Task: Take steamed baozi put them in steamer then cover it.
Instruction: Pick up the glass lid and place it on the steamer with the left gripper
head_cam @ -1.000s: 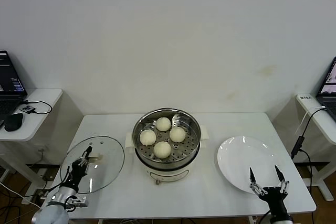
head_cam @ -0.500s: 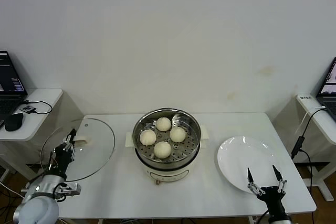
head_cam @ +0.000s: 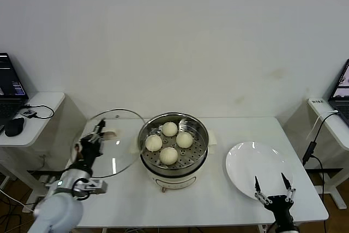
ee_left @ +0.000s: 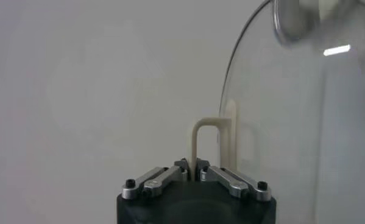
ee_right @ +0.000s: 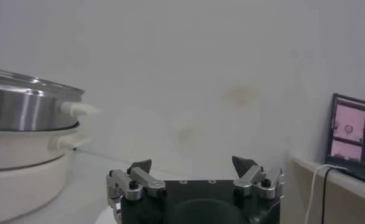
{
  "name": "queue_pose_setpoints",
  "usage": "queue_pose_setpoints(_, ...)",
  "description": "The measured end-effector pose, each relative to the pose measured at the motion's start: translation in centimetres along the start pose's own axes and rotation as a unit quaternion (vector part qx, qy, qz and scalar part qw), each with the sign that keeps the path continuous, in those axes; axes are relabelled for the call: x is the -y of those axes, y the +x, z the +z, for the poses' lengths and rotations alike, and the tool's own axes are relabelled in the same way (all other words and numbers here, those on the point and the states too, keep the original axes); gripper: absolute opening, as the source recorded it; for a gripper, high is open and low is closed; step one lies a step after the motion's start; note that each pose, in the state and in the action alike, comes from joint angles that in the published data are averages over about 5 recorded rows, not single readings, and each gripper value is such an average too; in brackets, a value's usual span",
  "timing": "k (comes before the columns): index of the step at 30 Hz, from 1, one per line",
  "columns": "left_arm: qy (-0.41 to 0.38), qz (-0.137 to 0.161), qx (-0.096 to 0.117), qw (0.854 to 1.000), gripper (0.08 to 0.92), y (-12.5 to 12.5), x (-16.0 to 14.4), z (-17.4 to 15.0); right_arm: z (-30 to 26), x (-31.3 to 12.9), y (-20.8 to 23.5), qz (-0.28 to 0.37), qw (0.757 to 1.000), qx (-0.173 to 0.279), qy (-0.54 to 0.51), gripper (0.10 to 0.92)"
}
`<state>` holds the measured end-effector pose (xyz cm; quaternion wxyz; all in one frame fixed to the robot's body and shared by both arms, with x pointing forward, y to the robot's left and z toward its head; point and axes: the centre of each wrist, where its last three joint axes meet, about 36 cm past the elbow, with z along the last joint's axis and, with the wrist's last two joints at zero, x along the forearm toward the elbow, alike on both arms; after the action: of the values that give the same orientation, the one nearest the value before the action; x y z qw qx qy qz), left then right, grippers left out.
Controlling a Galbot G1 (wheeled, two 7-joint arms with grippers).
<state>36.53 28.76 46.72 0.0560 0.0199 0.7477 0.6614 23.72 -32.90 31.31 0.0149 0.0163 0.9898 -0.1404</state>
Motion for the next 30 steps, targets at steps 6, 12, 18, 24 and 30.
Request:
queue_pose_setpoints(6,0.011,0.015,0.016,1.000,0.138,-1.5,0.4,-3.8,0.3,-1.5,-0.1,-0.002,1.000,-0.003,0.012,0.823)
queue_pose_setpoints(12,-0.010,0.026,0.011,1.000,0.138,-3.2,0.9,-6.5,0.9,-3.1,0.2,-0.007,1.000,-0.011,0.023,0.823)
queue_pose_setpoints(18,-0.034,0.035,0.008,0.999,0.138,-4.5,2.0,-9.5,1.6,-3.9,0.3,-0.010,0.999,-0.019,0.035,0.823)
queue_pose_setpoints(24,-0.046,0.032,0.003,0.998,0.138,-5.8,2.8,-12.9,1.9,-4.5,0.3,-0.013,0.999,-0.023,0.041,0.823)
queue_pose_setpoints(30,-0.049,0.030,0.000,0.998,0.138,-7.2,3.5,-15.7,2.3,-4.8,0.7,-0.015,0.999,-0.027,0.045,0.823)
